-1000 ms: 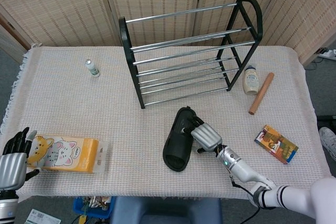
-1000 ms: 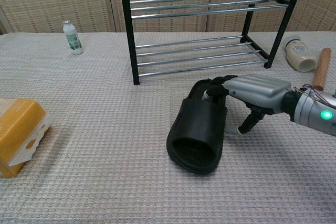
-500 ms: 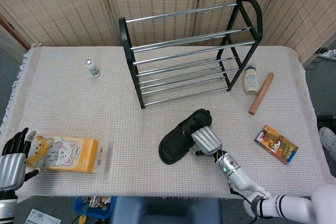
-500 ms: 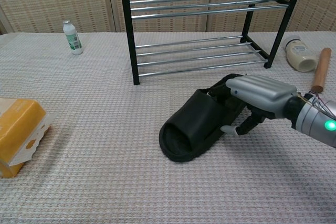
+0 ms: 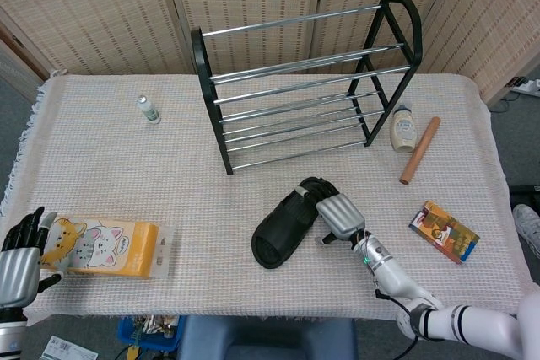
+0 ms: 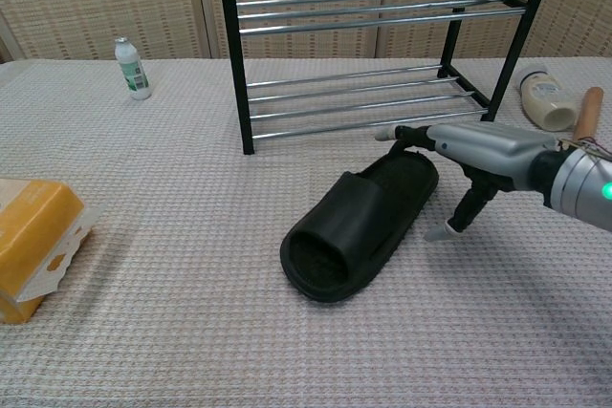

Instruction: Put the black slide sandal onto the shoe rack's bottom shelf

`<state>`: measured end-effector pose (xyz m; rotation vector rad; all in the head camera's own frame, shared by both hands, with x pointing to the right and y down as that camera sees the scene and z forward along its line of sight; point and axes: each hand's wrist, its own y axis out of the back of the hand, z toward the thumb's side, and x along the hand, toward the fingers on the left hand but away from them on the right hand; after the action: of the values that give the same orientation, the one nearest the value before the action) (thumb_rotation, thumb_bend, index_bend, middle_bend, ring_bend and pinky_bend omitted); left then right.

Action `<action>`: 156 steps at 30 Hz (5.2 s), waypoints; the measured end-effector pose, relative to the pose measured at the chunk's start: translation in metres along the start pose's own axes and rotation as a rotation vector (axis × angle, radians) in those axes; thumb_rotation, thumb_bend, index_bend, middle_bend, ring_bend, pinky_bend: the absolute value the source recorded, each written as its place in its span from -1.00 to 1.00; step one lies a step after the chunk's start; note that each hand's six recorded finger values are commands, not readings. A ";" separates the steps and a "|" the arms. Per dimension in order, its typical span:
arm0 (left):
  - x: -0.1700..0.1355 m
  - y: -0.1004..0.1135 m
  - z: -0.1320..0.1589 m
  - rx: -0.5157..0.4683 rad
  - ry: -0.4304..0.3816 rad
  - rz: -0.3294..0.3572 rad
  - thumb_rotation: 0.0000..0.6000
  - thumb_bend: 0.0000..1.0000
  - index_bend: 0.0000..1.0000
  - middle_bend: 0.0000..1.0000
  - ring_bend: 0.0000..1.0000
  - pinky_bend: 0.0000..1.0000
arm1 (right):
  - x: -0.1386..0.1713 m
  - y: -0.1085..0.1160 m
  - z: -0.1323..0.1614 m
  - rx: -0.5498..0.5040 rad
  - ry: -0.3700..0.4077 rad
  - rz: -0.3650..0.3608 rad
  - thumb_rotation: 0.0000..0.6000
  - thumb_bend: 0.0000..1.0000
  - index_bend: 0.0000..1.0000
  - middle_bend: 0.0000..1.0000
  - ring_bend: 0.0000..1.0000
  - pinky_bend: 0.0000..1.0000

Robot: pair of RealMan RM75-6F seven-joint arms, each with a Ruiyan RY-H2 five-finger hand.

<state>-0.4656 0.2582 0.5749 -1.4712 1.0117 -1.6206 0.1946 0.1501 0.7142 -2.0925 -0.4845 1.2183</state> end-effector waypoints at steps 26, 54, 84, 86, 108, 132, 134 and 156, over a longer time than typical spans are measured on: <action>-0.004 0.000 -0.003 0.000 0.012 -0.025 1.00 -0.35 -0.80 -1.00 -1.00 -0.70 | -0.065 0.011 -0.010 0.133 -0.022 0.208 1.00 -0.97 -1.00 -0.83 -1.00 -0.99; -0.002 0.001 0.004 0.005 -0.009 -0.017 1.00 -0.35 -0.80 -1.00 -1.00 -0.70 | 0.004 0.003 -0.038 0.081 -0.074 0.124 1.00 -0.92 -1.00 -0.88 -1.00 -0.93; -0.002 -0.003 -0.002 0.003 -0.004 -0.028 1.00 -0.35 -0.80 -1.00 -1.00 -0.70 | -0.034 -0.021 0.005 0.015 -0.025 0.140 1.00 -0.68 -1.00 -0.79 -1.00 -0.76; -0.002 -0.002 -0.002 0.004 -0.003 -0.027 1.00 -0.35 -0.80 -1.00 -1.00 -0.70 | -0.034 -0.021 0.008 0.011 -0.017 0.132 1.00 -0.68 -1.00 -0.78 -1.00 -0.76; -0.004 0.001 -0.003 0.007 -0.001 -0.023 1.00 -0.35 -0.80 -1.00 -1.00 -0.70 | -0.028 -0.009 0.003 -0.021 -0.020 0.115 1.00 -0.67 -1.00 -0.76 -1.00 -0.72; -0.005 0.001 -0.004 0.010 0.008 -0.029 1.00 -0.35 -0.80 -1.00 -1.00 -0.70 | -0.035 -0.016 0.001 -0.076 -0.024 0.099 1.00 -0.26 -0.59 -0.41 -0.68 -0.33; -0.005 0.002 -0.004 0.009 0.009 -0.027 1.00 -0.35 -0.80 -1.00 -1.00 -0.70 | -0.033 -0.012 -0.001 -0.085 -0.024 0.084 1.00 -0.24 -0.55 -0.38 -0.65 -0.30; -0.003 0.000 -0.005 -0.001 -0.004 -0.020 1.00 -0.35 -0.80 -1.00 -1.00 -0.70 | -0.033 0.068 -0.065 -0.110 -0.202 -0.103 1.00 -0.23 -0.52 -0.35 -0.62 -0.27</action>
<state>-0.4699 0.2608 0.5732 -1.4887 0.9985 -1.6316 0.2341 0.0589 0.7096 -2.0165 -0.7579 1.3764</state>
